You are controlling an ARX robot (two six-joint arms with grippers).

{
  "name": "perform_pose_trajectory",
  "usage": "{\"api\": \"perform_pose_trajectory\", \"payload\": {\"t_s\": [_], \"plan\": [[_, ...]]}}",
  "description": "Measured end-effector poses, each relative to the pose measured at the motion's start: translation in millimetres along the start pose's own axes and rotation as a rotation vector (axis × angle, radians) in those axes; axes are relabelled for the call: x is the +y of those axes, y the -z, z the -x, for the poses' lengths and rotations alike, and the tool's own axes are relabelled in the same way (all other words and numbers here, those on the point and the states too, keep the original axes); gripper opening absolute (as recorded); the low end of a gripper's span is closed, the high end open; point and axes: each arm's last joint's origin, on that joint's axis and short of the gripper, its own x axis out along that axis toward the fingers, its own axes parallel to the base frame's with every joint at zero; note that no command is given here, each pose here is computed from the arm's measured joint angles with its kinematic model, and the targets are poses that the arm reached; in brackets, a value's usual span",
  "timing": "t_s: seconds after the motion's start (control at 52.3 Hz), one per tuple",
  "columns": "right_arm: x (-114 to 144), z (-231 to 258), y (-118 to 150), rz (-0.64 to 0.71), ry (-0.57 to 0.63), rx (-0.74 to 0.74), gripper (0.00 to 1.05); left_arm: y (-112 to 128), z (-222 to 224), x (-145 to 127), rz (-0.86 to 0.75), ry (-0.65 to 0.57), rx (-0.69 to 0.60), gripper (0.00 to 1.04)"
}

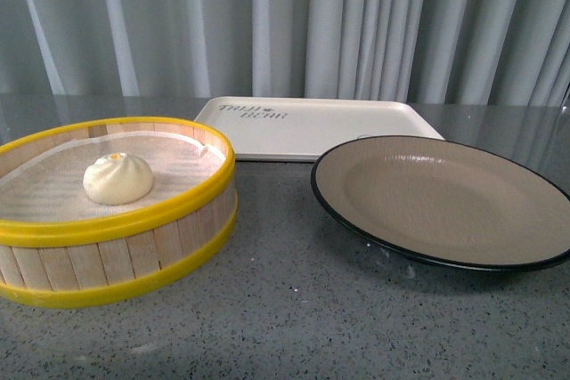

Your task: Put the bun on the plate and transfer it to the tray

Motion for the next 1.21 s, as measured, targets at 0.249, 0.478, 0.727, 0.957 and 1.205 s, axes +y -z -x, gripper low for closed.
{"api": "perform_pose_trajectory", "payload": {"t_s": [0.249, 0.478, 0.727, 0.957, 1.205], "plan": [[0, 0, 0, 0.000, 0.000, 0.000, 0.96, 0, 0, 0, 0.000, 0.000, 0.000, 0.98], [0, 0, 0, 0.000, 0.000, 0.000, 0.96, 0, 0, 0, 0.000, 0.000, 0.000, 0.98], [0, 0, 0, 0.000, 0.000, 0.000, 0.96, 0, 0, 0, 0.000, 0.000, 0.000, 0.98], [0, 0, 0, 0.000, 0.000, 0.000, 0.96, 6, -2, -3, 0.183, 0.061, 0.252, 0.98], [0, 0, 0, 0.000, -0.001, 0.000, 0.96, -62, -43, -25, 0.279, 0.219, 0.071, 0.98]]}}
